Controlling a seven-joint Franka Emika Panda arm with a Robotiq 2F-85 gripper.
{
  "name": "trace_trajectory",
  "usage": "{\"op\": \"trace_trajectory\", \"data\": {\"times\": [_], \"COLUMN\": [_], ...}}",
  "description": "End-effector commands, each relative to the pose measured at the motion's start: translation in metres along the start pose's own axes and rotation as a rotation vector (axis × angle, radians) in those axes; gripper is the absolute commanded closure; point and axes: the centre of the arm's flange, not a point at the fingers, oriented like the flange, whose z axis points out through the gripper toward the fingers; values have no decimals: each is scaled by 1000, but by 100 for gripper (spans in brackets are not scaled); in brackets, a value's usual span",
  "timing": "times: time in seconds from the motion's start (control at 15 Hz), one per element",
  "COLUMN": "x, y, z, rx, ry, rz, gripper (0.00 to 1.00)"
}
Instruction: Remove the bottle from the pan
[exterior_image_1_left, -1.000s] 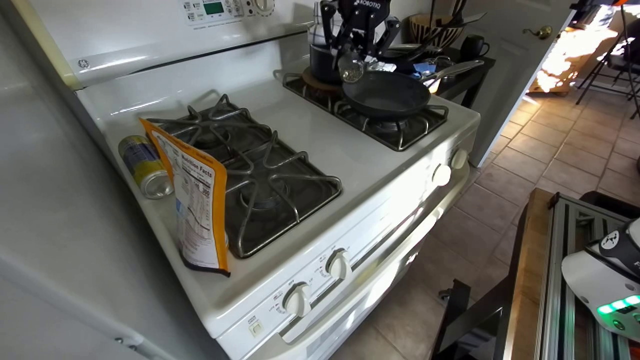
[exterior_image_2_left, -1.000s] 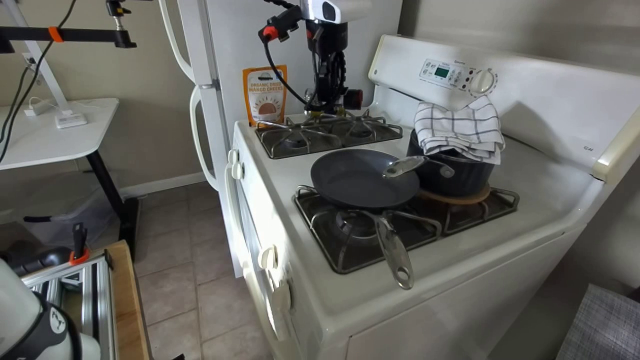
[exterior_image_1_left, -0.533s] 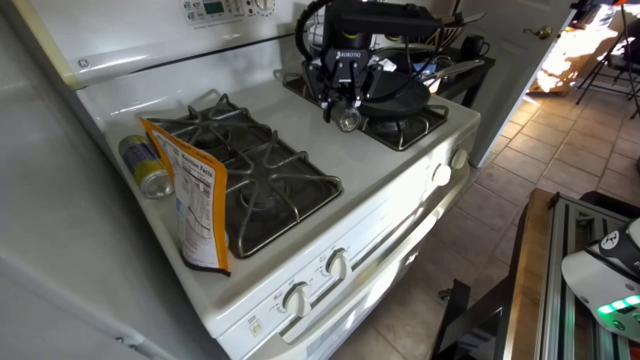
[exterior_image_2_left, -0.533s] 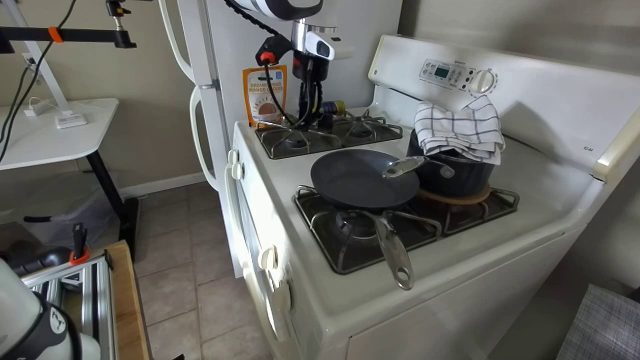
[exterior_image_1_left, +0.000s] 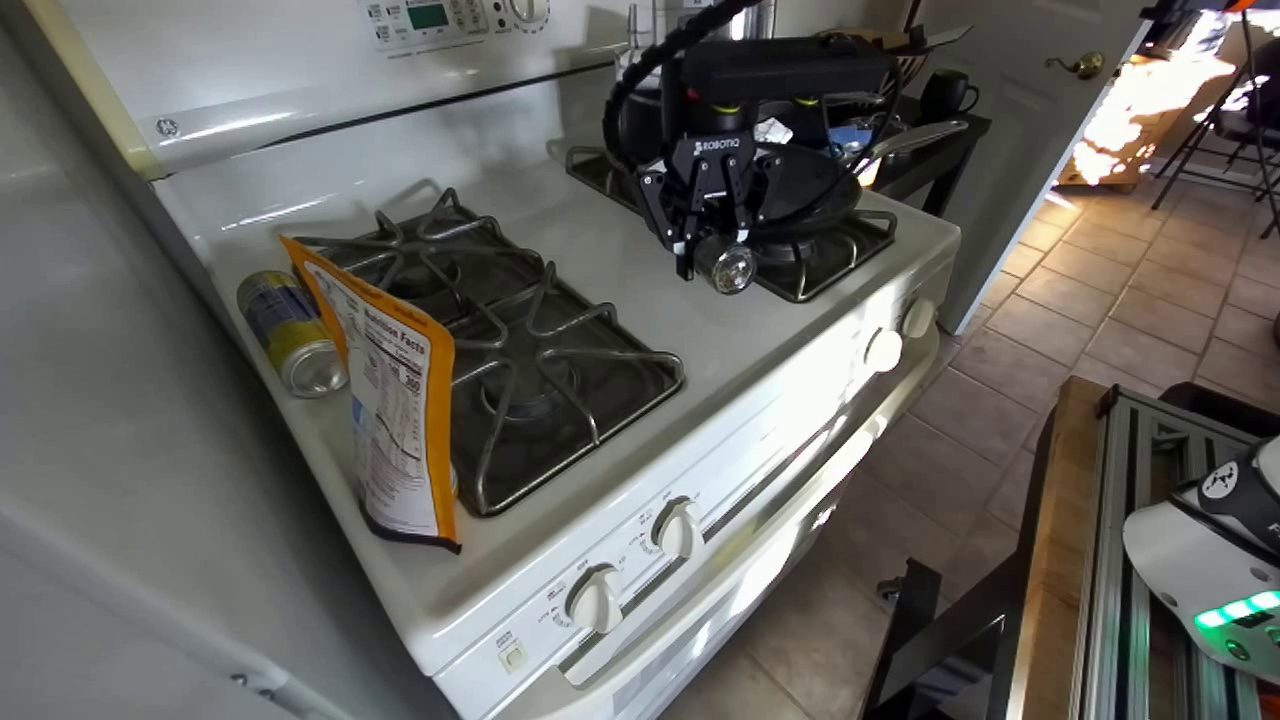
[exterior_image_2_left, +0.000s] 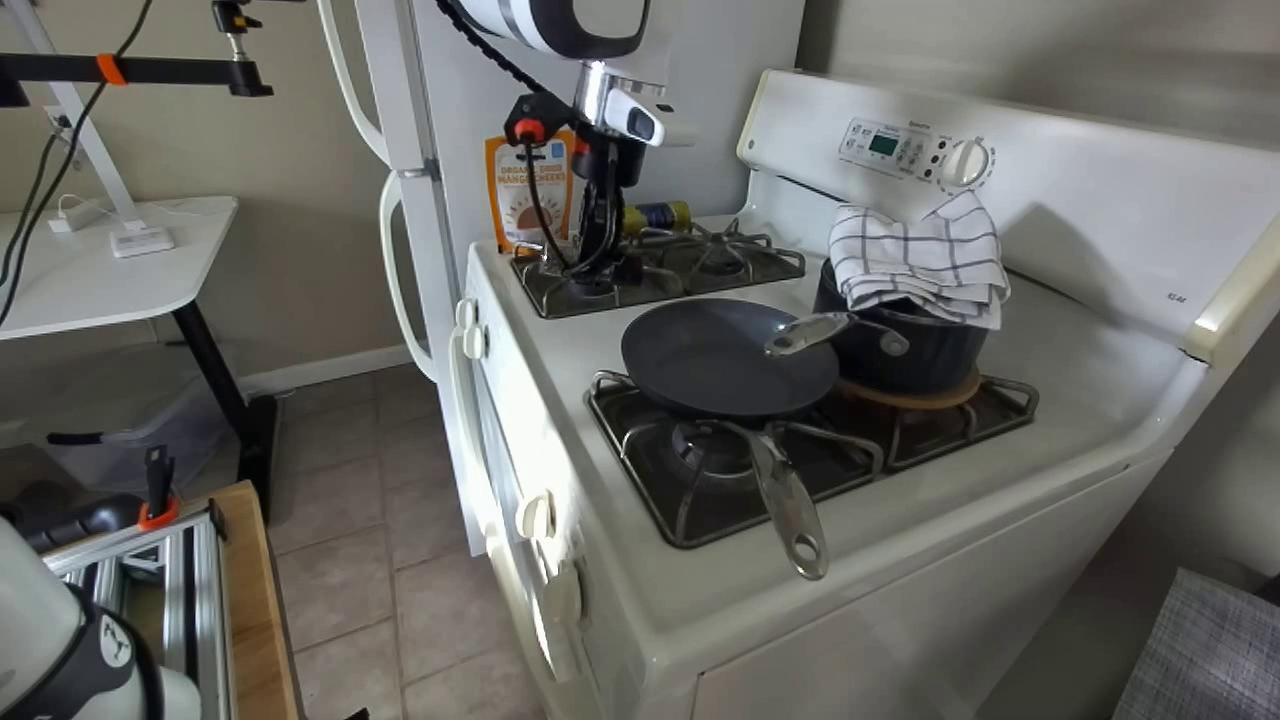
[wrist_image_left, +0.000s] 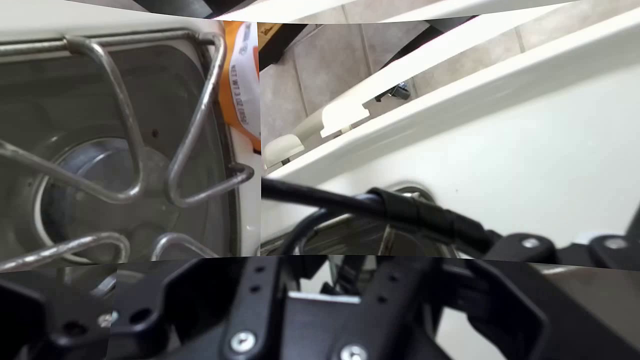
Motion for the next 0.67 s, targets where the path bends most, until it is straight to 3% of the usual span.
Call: {"op": "trace_trajectory", "data": {"times": [0.0, 0.4, 0.6], "x": [-1, -25, -32], "y": [0, -3, -14], "z": [-2, 19, 28], "rx": [2, -83, -96], "ry": [3, 66, 139], "rz": [0, -266, -317], "gripper": [91, 91, 91]}}
